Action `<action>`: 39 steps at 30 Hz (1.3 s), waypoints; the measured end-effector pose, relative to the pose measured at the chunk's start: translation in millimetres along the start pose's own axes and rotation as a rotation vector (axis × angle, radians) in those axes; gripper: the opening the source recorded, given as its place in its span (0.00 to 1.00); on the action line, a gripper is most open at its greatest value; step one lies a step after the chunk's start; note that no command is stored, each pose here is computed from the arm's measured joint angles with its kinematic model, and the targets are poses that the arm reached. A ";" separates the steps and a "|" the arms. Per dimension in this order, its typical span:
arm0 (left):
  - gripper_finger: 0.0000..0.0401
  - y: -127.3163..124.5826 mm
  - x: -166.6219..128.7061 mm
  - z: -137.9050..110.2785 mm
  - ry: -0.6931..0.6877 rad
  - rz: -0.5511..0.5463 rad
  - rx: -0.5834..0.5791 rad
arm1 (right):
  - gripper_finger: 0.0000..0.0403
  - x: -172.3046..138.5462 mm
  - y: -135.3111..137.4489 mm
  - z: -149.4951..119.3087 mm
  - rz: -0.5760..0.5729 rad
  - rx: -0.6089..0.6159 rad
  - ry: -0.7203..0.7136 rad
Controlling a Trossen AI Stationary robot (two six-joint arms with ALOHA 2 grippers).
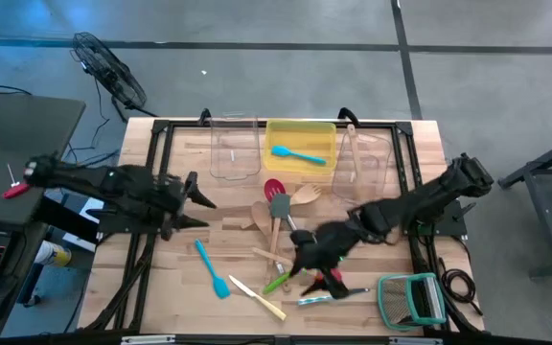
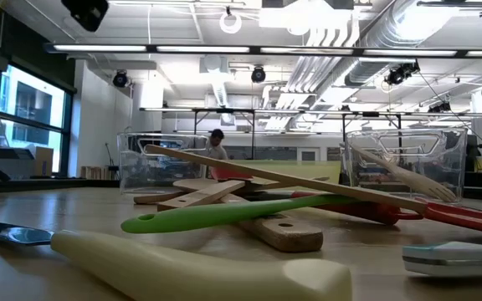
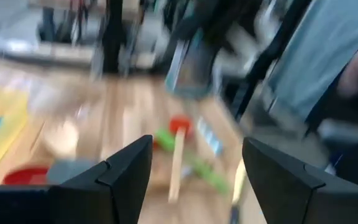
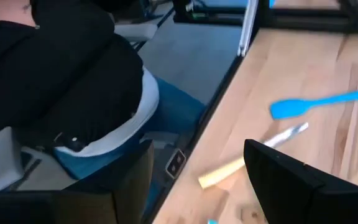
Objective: Pick & Place Kitchen Items
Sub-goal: Put the yellow table knife into the left transparent bin
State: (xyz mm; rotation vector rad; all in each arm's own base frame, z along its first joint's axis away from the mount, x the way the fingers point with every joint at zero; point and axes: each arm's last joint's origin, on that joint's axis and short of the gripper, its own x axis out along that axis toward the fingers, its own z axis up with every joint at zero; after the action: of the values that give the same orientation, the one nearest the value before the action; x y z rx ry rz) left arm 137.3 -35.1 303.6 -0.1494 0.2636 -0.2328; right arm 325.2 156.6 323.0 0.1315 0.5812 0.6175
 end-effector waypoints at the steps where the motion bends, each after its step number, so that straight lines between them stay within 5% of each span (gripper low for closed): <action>1: 0.61 -4.4 7.0 5.3 0.071 0.015 0.010 | 0.60 1.7 6.3 -0.8 -0.009 -0.016 -0.004; 7: 0.61 -45.3 63.1 18.9 0.413 -0.005 0.135 | 0.60 7.7 35.2 -6.0 -0.046 -0.093 -0.018; 12: 0.61 -93.7 113.9 8.7 0.538 -0.078 0.319 | 0.60 10.5 57.2 -12.1 0.001 -0.117 -0.003; 17: 0.61 -130.1 157.6 -0.6 0.543 0.037 0.473 | 0.60 12.1 82.2 -18.7 0.066 -0.146 0.004; 26: 0.61 -158.9 234.7 -18.0 0.675 0.028 0.420 | 0.60 11.4 122.0 -32.3 0.111 -0.047 0.022; 39: 0.61 -161.3 275.3 -27.5 0.812 -0.064 0.386 | 0.60 2.7 177.0 -49.1 0.115 -0.058 -0.051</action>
State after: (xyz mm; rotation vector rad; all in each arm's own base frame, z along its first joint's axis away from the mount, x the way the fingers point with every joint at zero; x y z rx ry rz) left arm 354.8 -261.4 239.6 0.3333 1.0118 -0.3970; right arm 210.0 299.5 331.2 0.1263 0.5084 0.7400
